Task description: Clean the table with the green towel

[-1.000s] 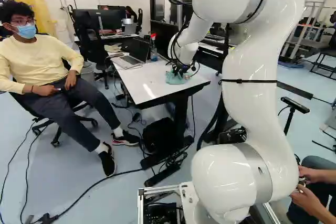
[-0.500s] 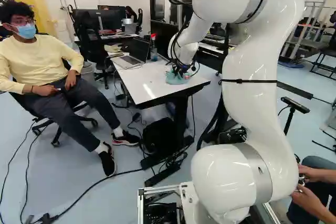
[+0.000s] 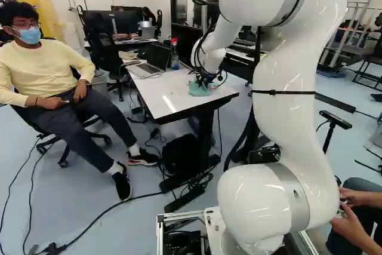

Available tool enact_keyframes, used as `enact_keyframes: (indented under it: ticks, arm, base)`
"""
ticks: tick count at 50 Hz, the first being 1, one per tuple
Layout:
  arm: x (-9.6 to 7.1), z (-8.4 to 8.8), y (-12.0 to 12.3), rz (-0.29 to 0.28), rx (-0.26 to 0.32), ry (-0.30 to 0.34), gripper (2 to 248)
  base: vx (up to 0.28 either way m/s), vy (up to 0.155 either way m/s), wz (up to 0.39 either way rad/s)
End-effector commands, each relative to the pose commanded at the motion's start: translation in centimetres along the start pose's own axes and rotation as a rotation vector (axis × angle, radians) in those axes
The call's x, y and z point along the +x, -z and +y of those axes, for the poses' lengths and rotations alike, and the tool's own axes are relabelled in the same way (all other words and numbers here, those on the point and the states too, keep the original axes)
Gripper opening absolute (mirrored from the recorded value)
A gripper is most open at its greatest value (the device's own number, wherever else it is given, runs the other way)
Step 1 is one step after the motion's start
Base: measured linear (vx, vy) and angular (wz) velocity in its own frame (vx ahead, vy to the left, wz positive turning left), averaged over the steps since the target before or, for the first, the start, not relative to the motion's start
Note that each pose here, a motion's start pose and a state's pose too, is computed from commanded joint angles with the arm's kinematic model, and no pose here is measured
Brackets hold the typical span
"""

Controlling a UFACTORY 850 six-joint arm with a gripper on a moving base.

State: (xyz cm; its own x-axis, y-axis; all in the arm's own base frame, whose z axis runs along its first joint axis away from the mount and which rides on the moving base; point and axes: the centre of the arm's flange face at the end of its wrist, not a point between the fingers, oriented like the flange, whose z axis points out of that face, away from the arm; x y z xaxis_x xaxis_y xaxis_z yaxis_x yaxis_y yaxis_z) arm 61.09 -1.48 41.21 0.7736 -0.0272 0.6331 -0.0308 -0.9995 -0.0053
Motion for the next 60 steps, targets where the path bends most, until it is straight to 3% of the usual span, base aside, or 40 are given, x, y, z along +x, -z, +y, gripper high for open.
enact_keyframes:
  ticks: [28,60]
  arm:
    - [1.6,-0.1,3.2,0.055,0.002,0.002,50]
    - [3.8,-1.7,6.3,0.098,0.02,0.021,50]
  base:
    - [0.0,0.0,0.0]
    - [0.0,0.0,0.0]
